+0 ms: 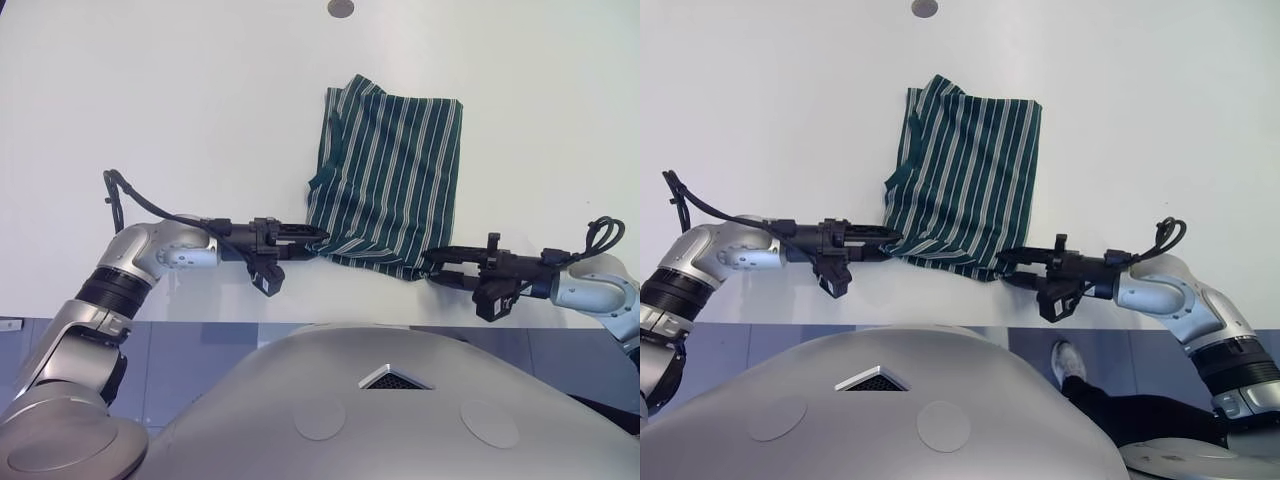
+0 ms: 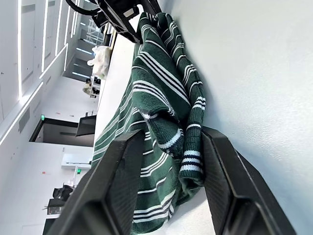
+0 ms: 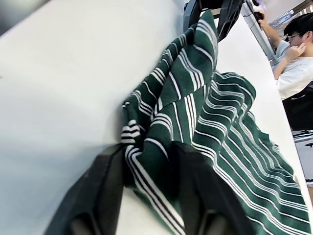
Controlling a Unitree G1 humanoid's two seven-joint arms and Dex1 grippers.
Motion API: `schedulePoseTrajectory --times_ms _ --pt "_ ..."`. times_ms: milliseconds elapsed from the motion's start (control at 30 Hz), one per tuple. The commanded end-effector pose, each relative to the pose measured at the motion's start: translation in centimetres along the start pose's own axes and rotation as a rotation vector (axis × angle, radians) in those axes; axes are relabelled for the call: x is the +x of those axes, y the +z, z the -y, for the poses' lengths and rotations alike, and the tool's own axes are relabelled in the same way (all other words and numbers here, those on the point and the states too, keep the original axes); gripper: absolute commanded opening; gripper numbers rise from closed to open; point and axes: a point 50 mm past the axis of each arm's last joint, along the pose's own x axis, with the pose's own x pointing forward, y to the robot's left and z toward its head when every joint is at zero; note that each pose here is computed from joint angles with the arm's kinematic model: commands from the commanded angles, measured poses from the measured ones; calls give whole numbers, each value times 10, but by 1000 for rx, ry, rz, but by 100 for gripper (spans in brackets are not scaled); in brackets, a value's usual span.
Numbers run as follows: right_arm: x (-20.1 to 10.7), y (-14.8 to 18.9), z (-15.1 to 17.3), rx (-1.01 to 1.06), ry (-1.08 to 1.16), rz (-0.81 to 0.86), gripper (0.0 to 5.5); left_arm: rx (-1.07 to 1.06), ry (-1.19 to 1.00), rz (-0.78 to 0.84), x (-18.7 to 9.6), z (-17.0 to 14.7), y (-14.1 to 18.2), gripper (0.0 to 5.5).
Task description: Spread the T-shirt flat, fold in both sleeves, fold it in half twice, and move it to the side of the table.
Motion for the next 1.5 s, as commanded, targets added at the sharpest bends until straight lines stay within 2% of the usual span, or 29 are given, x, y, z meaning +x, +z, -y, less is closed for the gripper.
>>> schedulePoseTrajectory --times_ms 33,133,200,333,500,600,800,967,1100,1267,1367,1500 --pt "2 2 11 1 19 -10 92 -187 -418 -200 -15 71 -8 139" --pt "4 3 14 12 14 -7 36 -172 -383 -179 -11 66 -7 116" --pt "5 4 15 18 9 -7 20 -169 -375 -177 -9 63 -7 106" --pt "4 8 28 48 4 6 18 -234 -437 -169 -19 66 -1 79" --pt "-3 14 43 102 74 24 18 -267 -491 -143 -32 51 6 37" --pt "-8 14 48 228 145 11 18 -311 -517 -138 -36 39 9 14" --pt "-6 18 43 500 316 68 18 -510 -507 -44 -29 -6 22 5" --pt "-3 43 46 658 465 133 18 -783 -578 48 -34 -32 41 4" --pt "2 62 55 720 467 170 18 -925 -608 77 -44 -50 46 4" --pt "-21 33 78 761 342 100 18 -954 -505 109 -47 -96 38 4" --pt "-29 20 75 804 299 61 18 -1000 -479 76 -51 -106 23 4" --pt "-24 6 69 856 228 54 18 -1056 -400 29 -40 -125 -10 4"
